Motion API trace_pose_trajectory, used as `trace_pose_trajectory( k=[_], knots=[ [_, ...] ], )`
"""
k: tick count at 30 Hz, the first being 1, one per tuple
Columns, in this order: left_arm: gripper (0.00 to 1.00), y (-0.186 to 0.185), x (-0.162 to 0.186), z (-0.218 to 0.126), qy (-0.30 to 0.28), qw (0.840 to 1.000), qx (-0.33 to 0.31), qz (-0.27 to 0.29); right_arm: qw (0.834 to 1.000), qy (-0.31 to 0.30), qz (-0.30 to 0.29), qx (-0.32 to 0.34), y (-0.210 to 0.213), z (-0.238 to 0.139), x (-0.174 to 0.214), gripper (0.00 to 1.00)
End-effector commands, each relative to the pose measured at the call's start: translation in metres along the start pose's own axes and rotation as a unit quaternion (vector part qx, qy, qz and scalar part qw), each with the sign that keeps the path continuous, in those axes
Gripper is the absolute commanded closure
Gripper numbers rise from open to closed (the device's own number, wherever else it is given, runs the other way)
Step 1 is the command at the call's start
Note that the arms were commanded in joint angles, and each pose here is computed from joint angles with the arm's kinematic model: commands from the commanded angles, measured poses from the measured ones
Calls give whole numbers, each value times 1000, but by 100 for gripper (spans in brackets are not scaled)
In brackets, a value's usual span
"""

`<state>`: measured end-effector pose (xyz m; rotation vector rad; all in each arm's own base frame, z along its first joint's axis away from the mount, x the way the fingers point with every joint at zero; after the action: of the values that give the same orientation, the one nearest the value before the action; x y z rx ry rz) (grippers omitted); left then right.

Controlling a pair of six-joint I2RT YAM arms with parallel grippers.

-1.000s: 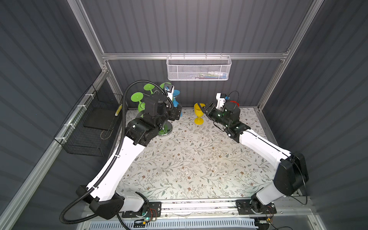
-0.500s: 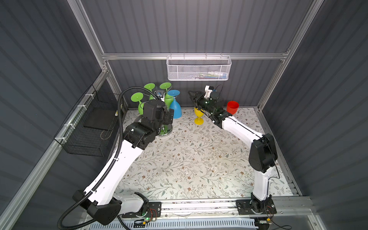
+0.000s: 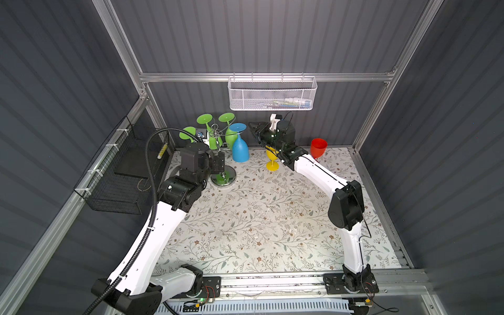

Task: Take the wine glass off the wine glass rack
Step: 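Close the right gripper on the blue glass foot at the rack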

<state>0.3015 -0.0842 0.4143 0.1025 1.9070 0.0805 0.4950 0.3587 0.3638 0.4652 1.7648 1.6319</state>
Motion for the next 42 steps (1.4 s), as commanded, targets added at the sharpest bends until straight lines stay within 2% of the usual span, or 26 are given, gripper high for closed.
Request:
trace_pose_trajectory(
  k=[1, 4, 15, 32, 42],
  knots=[
    [10, 4, -8, -4, -29, 999, 14, -24, 1000, -3, -5, 4, 3, 4, 1, 65],
    [10, 6, 3, 1, -19, 999, 11, -25, 1000, 0, -6, 9, 2, 10, 3, 66],
    [10, 8, 4, -3, -31, 999, 22, -32, 1000, 7, -4, 10, -1, 26, 9, 71],
    [10, 8, 6, -5, -33, 998, 27, -34, 1000, -3, -28, 4, 16, 23, 11, 95],
    [10, 7, 6, -3, -31, 998, 29, -35, 998, -25, -52, -8, 38, 8, 5, 96]
  ],
)
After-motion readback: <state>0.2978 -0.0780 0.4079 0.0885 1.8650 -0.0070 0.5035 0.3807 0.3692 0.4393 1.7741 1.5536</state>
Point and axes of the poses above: each gripper's point midway between its finger pads, its own z axis out along the fingers, its own y axis along the line the jaws close on, x = y × z, the point moved 5 cm from there along -z, back along the fingers, and after that the axes turned 2 degrees about z, right-handed, at the moved point
